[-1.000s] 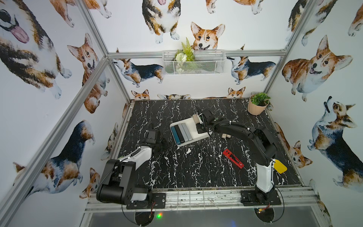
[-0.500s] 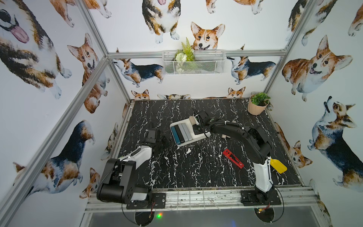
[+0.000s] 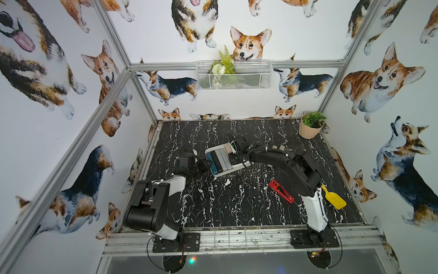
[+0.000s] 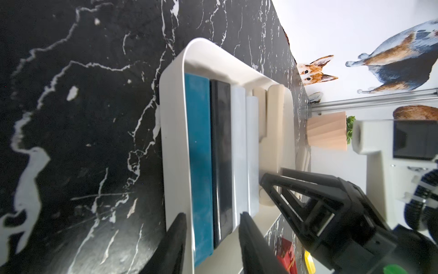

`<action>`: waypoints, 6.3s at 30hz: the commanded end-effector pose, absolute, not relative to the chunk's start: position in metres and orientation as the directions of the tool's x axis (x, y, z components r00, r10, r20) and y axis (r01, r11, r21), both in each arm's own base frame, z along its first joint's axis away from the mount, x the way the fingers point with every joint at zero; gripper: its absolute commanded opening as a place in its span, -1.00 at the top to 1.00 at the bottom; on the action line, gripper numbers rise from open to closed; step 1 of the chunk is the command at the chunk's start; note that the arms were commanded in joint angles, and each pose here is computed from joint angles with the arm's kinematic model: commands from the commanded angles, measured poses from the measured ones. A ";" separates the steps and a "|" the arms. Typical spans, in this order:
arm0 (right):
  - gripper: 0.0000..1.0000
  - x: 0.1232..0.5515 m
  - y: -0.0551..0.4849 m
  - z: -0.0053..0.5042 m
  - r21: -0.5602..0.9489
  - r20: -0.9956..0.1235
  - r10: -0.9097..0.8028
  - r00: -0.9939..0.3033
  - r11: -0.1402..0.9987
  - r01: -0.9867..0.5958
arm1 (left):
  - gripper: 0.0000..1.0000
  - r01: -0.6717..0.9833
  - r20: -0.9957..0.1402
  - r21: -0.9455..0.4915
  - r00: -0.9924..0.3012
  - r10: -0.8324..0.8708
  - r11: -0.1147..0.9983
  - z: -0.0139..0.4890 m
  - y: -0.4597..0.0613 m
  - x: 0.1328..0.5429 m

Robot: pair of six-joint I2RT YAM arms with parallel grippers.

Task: Put the pruning pliers into the storage box
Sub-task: Place the pruning pliers in the storage box, then pick up the pruning pliers from the center of the board.

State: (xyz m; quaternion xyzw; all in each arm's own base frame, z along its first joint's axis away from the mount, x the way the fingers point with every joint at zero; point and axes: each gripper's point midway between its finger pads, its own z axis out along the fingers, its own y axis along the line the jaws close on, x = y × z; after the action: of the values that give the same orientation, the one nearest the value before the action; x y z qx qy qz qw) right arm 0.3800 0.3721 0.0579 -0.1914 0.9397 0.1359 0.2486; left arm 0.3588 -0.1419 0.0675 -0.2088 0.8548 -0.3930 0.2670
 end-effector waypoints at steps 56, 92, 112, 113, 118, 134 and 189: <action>1.00 0.371 0.382 0.038 0.177 -0.473 -0.307 -0.826 0.885 -0.430 | -1.00 -0.084 -0.275 -0.837 -0.789 -0.549 0.540 0.075 -0.156 0.360; 0.10 0.371 0.381 0.067 0.185 -0.530 -0.297 -0.794 0.873 -0.451 | -1.00 -0.091 -0.256 -0.846 -0.794 -0.551 0.524 0.075 -0.159 0.363; 1.00 0.405 0.347 0.057 0.093 -0.562 -0.263 -0.784 0.922 -0.376 | -1.00 -0.092 -0.252 -0.846 -0.800 -0.545 0.525 0.075 -0.159 0.362; 1.00 0.406 0.347 0.056 0.094 -0.560 -0.265 -0.785 0.921 -0.377 | -1.00 -0.090 -0.252 -0.846 -0.800 -0.545 0.525 0.075 -0.160 0.362; 1.00 0.407 0.353 0.047 0.113 -0.550 -0.271 -0.790 0.913 -0.392 | -1.00 -0.091 -0.252 -0.847 -0.799 -0.546 0.523 0.076 -0.160 0.363; 1.00 0.400 0.375 0.039 0.229 -0.531 -0.246 -0.811 0.880 -0.416 | -1.00 -0.092 -0.250 -0.846 -0.801 -0.544 0.525 0.075 -0.160 0.362; -0.08 0.371 0.144 0.081 0.028 -0.499 0.112 -0.859 0.993 0.113 | -1.00 -0.184 -0.277 -0.601 -0.864 -0.420 0.777 0.073 -0.123 0.317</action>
State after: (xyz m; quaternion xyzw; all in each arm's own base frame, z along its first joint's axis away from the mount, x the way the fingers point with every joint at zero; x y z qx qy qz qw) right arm 0.3725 0.1460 0.0854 0.0396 0.9640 -0.0015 0.2631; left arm 0.3189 -0.1204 0.0723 -0.1709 0.9209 -0.2839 0.2052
